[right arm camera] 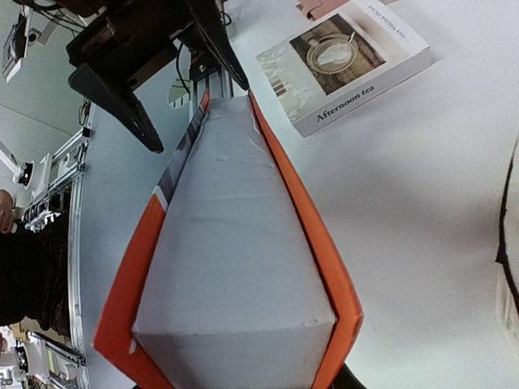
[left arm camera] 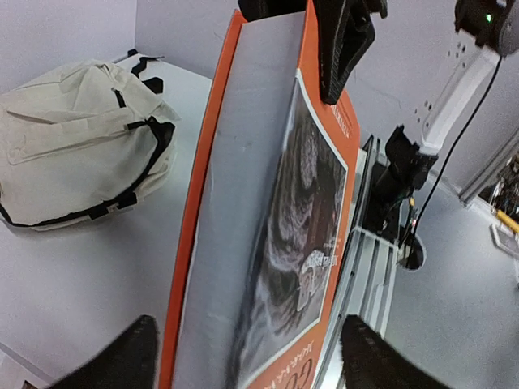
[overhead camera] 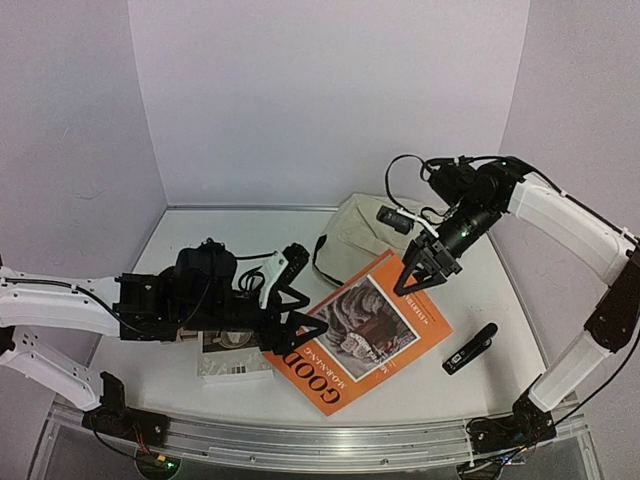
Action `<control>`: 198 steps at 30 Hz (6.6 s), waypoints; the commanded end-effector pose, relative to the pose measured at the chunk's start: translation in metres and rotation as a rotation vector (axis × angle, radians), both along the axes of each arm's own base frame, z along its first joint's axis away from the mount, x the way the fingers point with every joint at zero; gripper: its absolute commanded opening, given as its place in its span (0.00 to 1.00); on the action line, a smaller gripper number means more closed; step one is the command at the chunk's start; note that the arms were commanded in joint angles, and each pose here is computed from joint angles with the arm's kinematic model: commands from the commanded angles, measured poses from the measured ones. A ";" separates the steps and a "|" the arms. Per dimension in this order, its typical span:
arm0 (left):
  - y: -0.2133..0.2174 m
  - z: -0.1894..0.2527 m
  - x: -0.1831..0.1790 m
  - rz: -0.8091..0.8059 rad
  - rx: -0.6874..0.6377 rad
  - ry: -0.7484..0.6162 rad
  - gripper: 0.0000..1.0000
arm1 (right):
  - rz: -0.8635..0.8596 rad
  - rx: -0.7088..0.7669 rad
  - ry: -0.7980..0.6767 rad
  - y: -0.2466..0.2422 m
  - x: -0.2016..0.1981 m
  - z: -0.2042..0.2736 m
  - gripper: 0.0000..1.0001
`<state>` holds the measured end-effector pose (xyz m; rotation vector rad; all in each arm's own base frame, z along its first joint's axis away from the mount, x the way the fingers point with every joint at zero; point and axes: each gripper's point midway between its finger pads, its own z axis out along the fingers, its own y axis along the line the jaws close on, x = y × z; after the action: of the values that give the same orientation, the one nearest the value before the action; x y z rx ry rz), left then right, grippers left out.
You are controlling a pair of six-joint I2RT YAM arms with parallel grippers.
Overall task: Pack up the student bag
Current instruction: Pick up the book from the center of the board, then place the book in the student bag.
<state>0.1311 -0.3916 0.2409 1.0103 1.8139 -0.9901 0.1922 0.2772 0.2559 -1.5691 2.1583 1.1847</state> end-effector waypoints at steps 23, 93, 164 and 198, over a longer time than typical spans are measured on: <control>0.015 0.054 0.035 -0.119 -0.439 0.334 0.97 | -0.229 0.364 0.092 -0.029 0.053 0.118 0.21; 0.193 0.017 0.112 0.965 -0.590 0.402 0.00 | -0.454 -0.684 -0.611 0.033 0.221 -0.160 0.60; 0.021 -0.029 0.181 0.541 -1.017 0.896 0.00 | -0.751 -0.021 -0.517 0.047 0.218 0.086 0.00; -0.104 -0.081 0.268 0.438 -0.758 1.059 0.05 | -0.513 0.105 -0.363 0.083 0.171 0.077 0.00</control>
<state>0.3967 -0.4748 0.1262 -0.6311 1.9950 -1.7719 0.3775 0.3440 0.2950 -0.9359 2.1897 0.6595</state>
